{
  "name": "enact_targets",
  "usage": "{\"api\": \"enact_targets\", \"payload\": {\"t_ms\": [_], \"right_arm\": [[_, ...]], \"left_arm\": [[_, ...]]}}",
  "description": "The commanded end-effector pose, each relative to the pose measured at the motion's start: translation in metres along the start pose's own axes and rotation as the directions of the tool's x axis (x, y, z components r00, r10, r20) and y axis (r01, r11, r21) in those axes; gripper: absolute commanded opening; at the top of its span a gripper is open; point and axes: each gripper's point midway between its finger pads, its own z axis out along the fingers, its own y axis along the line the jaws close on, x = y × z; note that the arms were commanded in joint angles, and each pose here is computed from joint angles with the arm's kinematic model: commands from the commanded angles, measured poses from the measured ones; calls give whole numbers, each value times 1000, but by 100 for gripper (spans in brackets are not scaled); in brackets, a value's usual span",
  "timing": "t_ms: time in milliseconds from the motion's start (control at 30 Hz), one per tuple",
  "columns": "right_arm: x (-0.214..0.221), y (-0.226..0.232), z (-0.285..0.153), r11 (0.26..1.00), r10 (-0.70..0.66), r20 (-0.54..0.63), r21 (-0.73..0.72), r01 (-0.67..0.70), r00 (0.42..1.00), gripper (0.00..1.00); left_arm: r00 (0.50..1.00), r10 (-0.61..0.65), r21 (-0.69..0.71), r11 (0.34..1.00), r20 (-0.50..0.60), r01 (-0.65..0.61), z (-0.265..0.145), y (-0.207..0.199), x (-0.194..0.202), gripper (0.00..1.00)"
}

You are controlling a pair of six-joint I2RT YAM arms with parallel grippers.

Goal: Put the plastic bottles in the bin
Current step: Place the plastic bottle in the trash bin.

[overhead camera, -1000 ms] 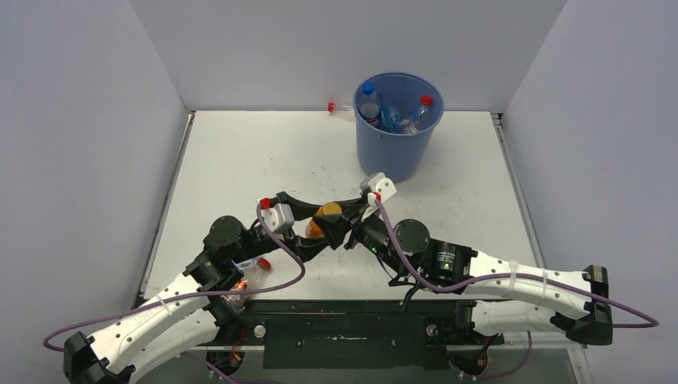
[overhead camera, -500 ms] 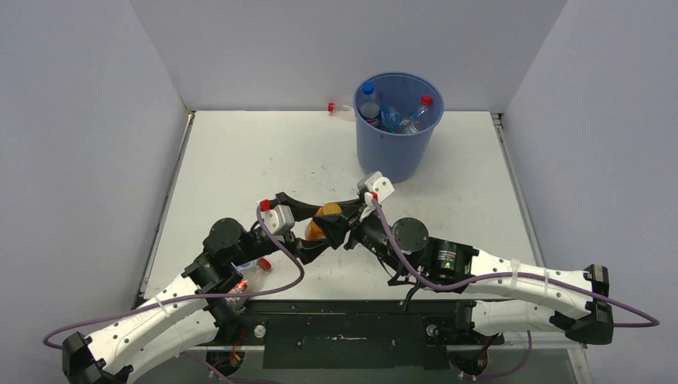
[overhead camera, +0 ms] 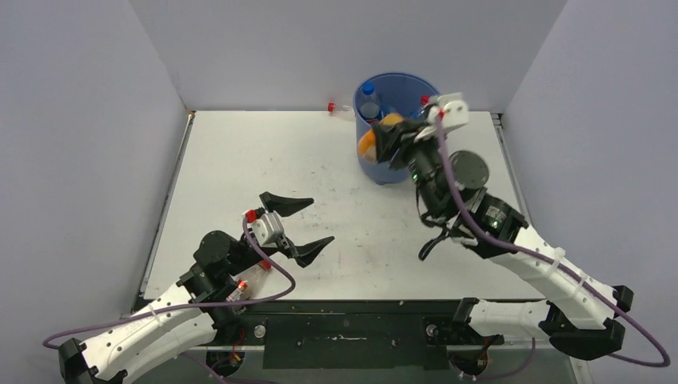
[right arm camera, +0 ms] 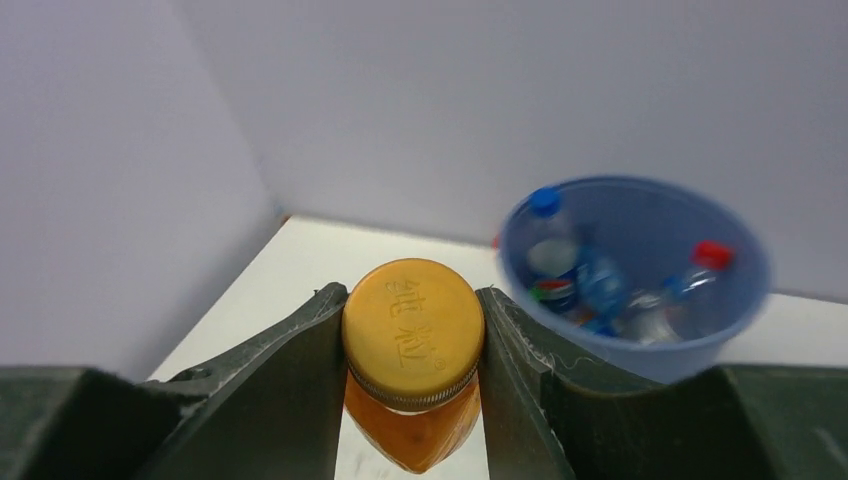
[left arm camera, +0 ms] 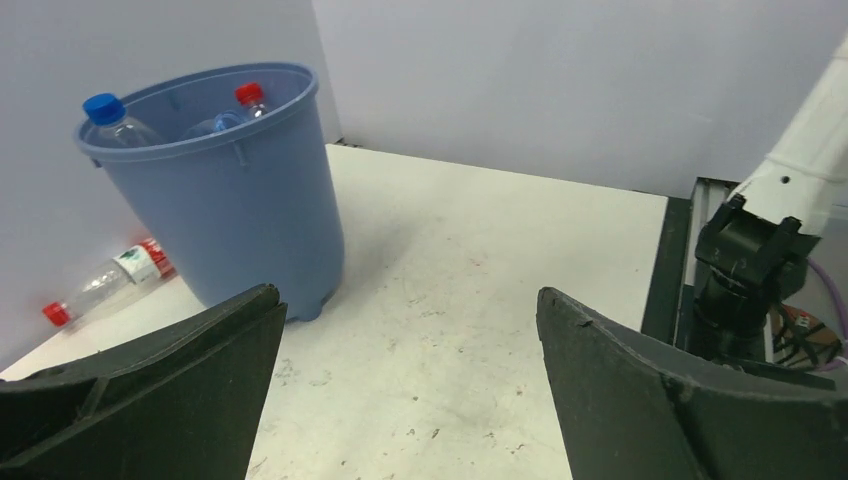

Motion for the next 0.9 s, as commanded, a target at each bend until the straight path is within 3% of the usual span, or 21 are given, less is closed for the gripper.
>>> {"api": "enact_targets", "payload": {"t_ms": [0, 167, 267, 367, 600, 867], "right_arm": [[-72, -81, 24, 973, -8, 165, 229, -30, 986, 5], [-86, -164, 69, 905, 41, 266, 399, -149, 963, 5], [-74, -202, 94, 884, 72, 344, 413, -220, 936, 5], [-52, -220, 121, 887, 45, 373, 412, -209, 927, 5], [-9, -245, 175, 889, -27, 360, 435, -142, 933, 5], [47, -273, 206, 845, -18, 217, 526, -102, 976, 5]], "left_arm": [[995, 39, -123, 992, 96, -27, -3, 21, -24, 96], [996, 60, -288, 957, 68, -38, -10, 50, -21, 96], [997, 65, -404, 914, 50, -39, -17, 71, -20, 96], [996, 69, -475, 879, 50, -37, -25, 83, -22, 96], [996, 75, -487, 873, 50, -41, -26, 84, -22, 96], [998, 66, -532, 846, 11, -50, -27, 94, -17, 96]]}}
